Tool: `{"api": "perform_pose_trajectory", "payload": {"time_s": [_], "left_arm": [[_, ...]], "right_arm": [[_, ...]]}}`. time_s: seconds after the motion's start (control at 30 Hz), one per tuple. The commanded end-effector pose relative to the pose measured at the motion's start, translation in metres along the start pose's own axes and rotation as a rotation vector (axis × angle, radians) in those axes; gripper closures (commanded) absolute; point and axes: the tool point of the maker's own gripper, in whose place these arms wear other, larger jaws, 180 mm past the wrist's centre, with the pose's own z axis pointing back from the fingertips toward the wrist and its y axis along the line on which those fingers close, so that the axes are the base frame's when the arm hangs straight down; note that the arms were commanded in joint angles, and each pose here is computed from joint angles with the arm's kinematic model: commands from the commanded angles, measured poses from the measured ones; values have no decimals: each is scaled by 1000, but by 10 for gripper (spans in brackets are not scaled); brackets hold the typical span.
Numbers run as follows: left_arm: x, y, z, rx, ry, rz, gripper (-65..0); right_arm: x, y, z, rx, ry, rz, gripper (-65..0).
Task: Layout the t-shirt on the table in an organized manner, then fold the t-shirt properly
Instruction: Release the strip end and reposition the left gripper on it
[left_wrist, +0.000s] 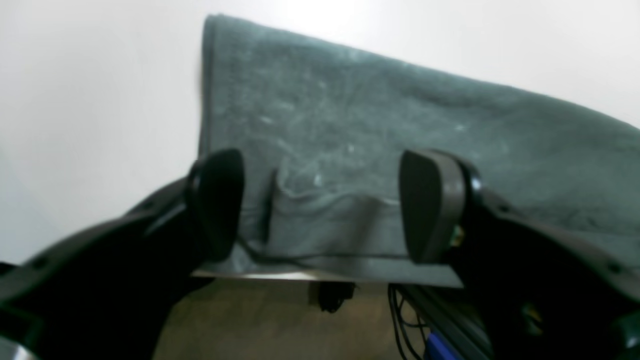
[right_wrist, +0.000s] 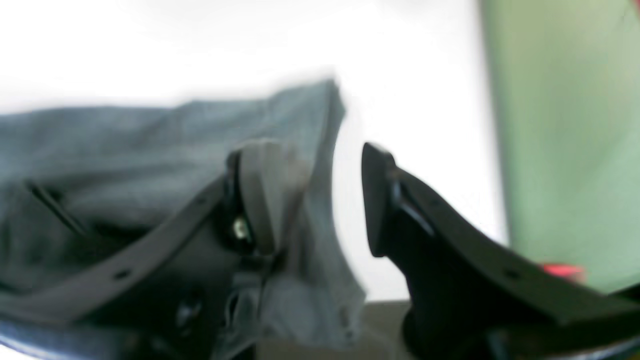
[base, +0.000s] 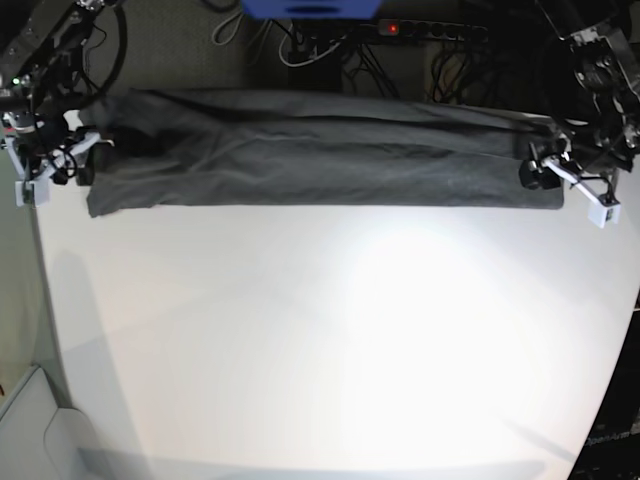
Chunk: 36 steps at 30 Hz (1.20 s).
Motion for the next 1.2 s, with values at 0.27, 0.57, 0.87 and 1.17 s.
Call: {"api": "perform_pose_trajectory", "payload": {"time_s": [0.27, 0.57, 0.87, 1.17], "left_arm": [[17, 2, 6, 5, -45, -16, -472], [31, 21, 19, 41, -110, 47, -476], [27, 29, 22, 57, -104, 56, -477], [9, 39, 6, 49, -47, 118, -477]], "right_arm": [[-38, 13, -6, 72, 86, 7, -265], [-58, 9, -16, 93, 149, -11, -265], [-60, 13, -24, 121, 123, -9, -265], [-61, 14, -24, 123, 123, -11, -265]]}}
